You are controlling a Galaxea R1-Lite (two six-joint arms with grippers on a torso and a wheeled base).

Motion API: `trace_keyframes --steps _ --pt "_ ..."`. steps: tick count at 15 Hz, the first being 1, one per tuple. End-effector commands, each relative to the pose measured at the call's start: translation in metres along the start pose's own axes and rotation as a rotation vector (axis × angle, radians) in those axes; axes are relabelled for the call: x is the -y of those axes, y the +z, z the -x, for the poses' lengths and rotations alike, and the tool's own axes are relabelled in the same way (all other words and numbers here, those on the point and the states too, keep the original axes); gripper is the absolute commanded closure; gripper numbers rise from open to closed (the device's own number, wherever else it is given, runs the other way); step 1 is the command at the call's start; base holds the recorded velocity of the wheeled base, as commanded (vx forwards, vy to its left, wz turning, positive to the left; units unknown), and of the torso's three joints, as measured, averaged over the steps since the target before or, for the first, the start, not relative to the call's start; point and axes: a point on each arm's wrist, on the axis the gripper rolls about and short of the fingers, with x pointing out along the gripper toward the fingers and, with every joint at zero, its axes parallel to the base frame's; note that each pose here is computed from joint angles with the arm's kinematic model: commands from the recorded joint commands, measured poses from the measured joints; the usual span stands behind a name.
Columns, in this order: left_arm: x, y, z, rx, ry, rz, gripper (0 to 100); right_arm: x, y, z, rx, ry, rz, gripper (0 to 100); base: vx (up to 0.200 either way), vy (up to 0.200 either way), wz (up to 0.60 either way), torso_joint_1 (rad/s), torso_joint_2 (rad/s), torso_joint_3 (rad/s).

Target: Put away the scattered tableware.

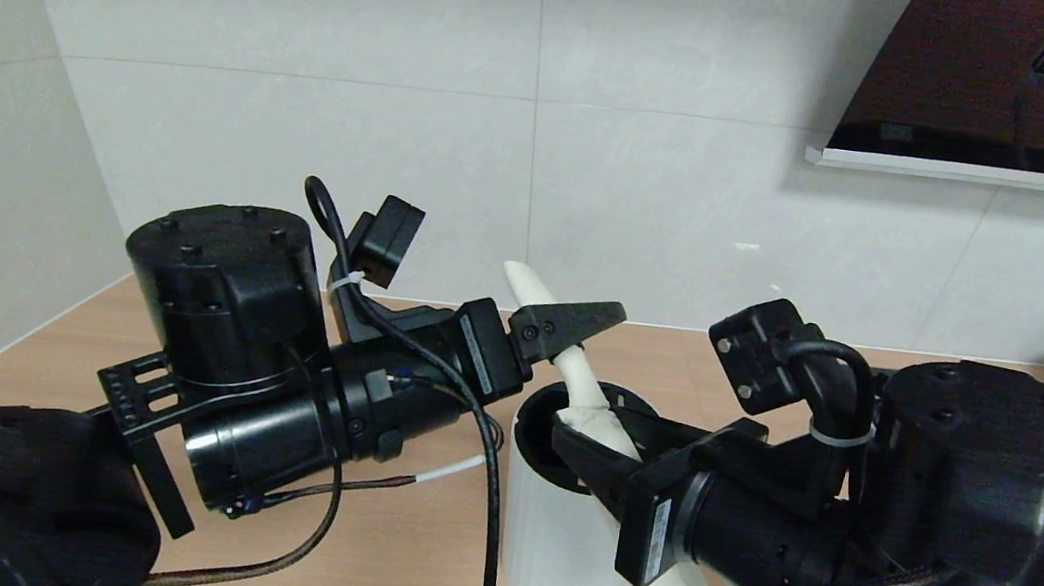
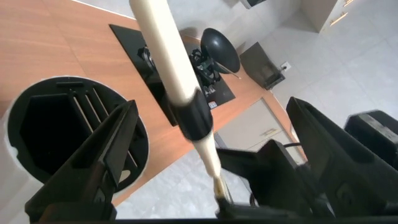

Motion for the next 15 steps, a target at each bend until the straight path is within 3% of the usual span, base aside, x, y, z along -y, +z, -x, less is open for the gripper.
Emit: trace_keyframes --steps 1,13,14,15 --pt "0.0004 0.0002 0.0004 0.001 -0.002 0.000 100 -0.0005 -0.0003 0.0009 -0.001 0.002 0.001 100 0.000 0.000 0.00 0.000 0.00 0.000" --pt "0.0000 -0.0004 0.0007 -0.004 -0.002 0.003 100 0.0001 0.0002 0.0016 0.001 -0.002 0.000 100 0.000 0.000 0.00 0.000 0.00 0.000" --pt "0.0003 -0.0002 0.0010 -0.003 -0.004 0.004 100 0.0001 0.0006 0.0020 0.003 -0.002 0.000 0 0.000 0.000 0.00 0.000 0.00 0.000" --pt "0.0000 -0.0004 0.0007 -0.004 -0.002 0.005 100 0.0000 0.0010 0.0019 0.004 -0.002 -0.002 0 0.000 0.000 0.00 0.000 0.00 0.000"
